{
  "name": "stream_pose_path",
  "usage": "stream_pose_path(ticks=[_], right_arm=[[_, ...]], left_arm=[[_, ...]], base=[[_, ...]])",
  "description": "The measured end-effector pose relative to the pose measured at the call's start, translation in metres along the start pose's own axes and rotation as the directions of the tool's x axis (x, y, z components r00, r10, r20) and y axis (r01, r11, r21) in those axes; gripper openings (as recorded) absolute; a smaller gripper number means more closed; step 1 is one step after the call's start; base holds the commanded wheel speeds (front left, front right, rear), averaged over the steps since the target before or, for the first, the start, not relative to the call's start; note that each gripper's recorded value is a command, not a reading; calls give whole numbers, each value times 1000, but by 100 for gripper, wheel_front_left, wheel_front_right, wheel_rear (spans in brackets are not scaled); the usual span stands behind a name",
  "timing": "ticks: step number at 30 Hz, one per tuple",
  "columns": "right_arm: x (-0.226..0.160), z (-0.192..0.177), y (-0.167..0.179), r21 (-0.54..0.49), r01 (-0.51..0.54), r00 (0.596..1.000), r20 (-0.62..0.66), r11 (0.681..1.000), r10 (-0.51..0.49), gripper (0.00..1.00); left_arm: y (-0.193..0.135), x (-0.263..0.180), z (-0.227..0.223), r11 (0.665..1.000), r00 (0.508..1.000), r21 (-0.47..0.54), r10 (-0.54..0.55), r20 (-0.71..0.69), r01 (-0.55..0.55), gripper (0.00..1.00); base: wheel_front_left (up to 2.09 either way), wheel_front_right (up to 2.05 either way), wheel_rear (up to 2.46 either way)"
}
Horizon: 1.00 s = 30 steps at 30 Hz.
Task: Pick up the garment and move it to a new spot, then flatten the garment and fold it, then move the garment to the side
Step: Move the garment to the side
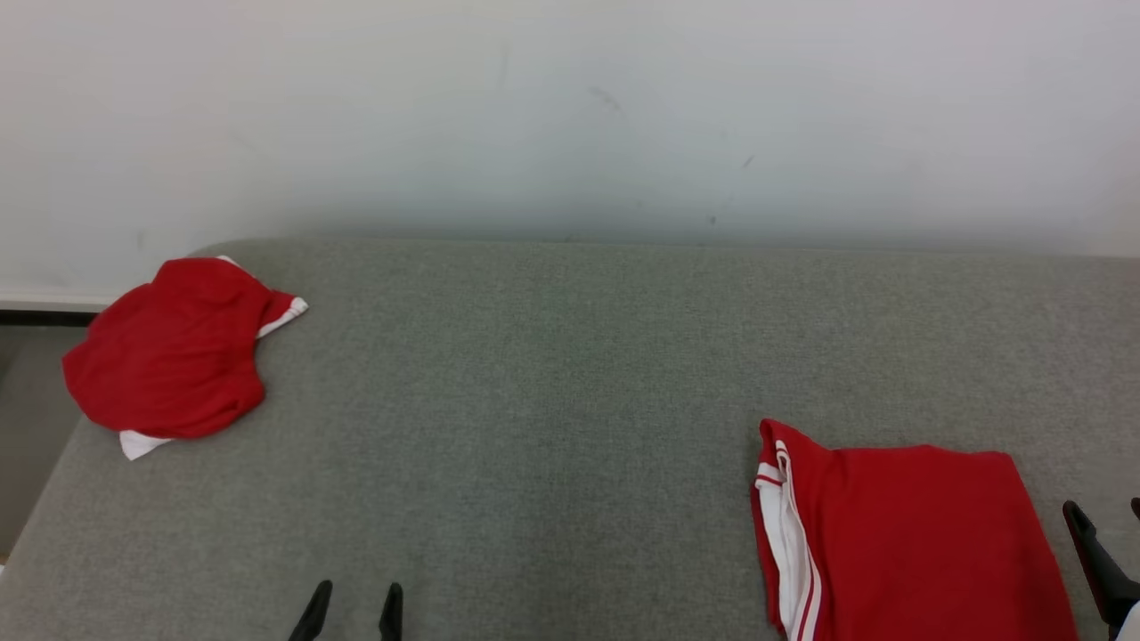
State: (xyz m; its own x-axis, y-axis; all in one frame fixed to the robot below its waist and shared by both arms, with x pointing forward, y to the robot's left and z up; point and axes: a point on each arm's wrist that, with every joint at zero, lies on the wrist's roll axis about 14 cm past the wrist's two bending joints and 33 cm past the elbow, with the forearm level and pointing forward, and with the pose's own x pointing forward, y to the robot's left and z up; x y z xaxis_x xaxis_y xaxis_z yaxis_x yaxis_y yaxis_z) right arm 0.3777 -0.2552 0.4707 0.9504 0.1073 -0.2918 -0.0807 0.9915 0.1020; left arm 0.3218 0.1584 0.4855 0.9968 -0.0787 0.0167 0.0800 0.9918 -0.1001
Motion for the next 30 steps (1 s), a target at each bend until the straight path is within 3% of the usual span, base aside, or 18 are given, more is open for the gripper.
stream_pose_path(ticks=[6,12,20,26,27,28,29,30], right_arm=[[22,-35,-1,-19,-17,975,-220,1000,13,100],[39,-70,8,36,-18,929,-368,999,30,100],[53,-92,5,96,5,887,-460,995,41,100],[61,-97,24,261,11,860,-494,965,124,100],[62,-95,30,296,5,859,-490,955,147,88],[64,-93,39,328,-13,861,-477,945,177,35],[65,-90,50,350,-38,861,-464,936,209,2],[66,-88,62,373,-64,859,-452,926,241,0]], left_arm=[[9,1,-10,1000,999,-2,26,-34,-26,100],[14,9,-11,999,999,5,34,-38,-34,100],[25,15,-15,998,997,36,58,-54,-56,100],[29,19,-16,997,996,45,63,-57,-61,100],[28,19,-15,997,997,45,61,-54,-58,100],[28,20,-14,997,997,45,60,-50,-57,100],[27,20,-13,998,997,44,56,-47,-54,100],[27,20,-13,998,997,43,55,-46,-53,100]], base=[[0,0,0],[0,0,0],[0,0,0],[0,0,0],[0,0,0],[0,0,0],[0,0,0],[0,0,0]])
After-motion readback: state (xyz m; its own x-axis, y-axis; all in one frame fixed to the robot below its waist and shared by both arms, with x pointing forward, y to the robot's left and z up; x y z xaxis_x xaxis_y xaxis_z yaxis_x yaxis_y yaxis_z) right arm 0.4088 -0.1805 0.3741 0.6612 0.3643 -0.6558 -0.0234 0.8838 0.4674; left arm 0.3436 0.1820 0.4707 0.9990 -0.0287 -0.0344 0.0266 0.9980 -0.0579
